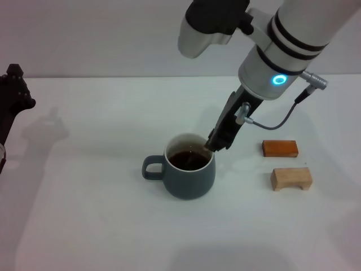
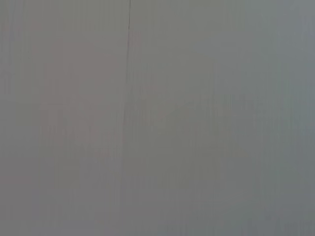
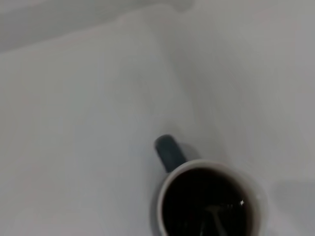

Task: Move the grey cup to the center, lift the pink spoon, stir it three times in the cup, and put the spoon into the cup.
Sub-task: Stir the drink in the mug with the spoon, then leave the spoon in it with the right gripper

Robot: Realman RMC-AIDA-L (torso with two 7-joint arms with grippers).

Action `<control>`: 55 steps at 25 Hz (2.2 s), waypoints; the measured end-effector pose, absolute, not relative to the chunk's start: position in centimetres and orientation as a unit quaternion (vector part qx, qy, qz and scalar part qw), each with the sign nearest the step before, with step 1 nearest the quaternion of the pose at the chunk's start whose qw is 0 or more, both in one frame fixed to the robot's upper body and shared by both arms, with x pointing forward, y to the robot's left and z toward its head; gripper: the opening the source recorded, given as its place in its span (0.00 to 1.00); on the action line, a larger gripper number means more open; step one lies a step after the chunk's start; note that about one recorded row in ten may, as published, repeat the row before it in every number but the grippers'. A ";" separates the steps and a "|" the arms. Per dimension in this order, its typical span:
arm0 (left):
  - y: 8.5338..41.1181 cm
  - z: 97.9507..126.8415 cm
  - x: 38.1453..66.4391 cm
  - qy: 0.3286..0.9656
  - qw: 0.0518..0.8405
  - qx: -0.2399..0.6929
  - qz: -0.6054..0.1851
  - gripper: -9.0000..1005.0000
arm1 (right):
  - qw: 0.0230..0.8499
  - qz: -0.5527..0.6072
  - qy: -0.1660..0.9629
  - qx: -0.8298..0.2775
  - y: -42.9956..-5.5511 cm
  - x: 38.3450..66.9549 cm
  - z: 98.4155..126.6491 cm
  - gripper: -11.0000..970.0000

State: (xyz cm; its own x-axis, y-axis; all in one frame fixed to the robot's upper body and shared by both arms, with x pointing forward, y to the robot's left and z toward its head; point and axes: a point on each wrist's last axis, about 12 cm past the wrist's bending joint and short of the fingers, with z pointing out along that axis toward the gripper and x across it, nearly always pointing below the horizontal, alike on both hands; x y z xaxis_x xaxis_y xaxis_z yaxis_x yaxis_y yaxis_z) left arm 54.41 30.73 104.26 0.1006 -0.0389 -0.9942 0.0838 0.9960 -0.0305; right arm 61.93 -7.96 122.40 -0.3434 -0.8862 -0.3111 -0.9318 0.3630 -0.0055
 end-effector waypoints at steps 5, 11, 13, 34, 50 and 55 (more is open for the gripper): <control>30.8 104.3 54.3 0.668 0.743 0.017 -0.041 0.01 | 0.124 0.096 0.808 -0.568 -7.4 61.5 122.5 0.17; 30.9 104.2 54.2 0.667 0.743 0.016 -0.040 0.01 | 0.155 0.088 0.809 -0.560 -7.0 62.3 122.8 0.17; 30.9 104.3 54.2 0.667 0.744 0.016 -0.039 0.01 | 0.155 0.081 0.810 -0.560 -7.1 62.4 122.8 0.17; 30.8 104.3 54.3 0.665 0.745 0.013 -0.043 0.01 | 0.139 0.093 0.806 -0.568 -6.7 61.9 122.8 0.16; 30.7 104.4 54.3 0.664 0.746 0.012 -0.047 0.01 | 0.119 0.083 0.807 -0.573 -7.0 61.7 122.3 0.16; 30.7 104.4 54.3 0.664 0.746 0.011 -0.047 0.01 | 0.153 0.081 0.807 -0.565 -6.6 62.5 122.6 0.16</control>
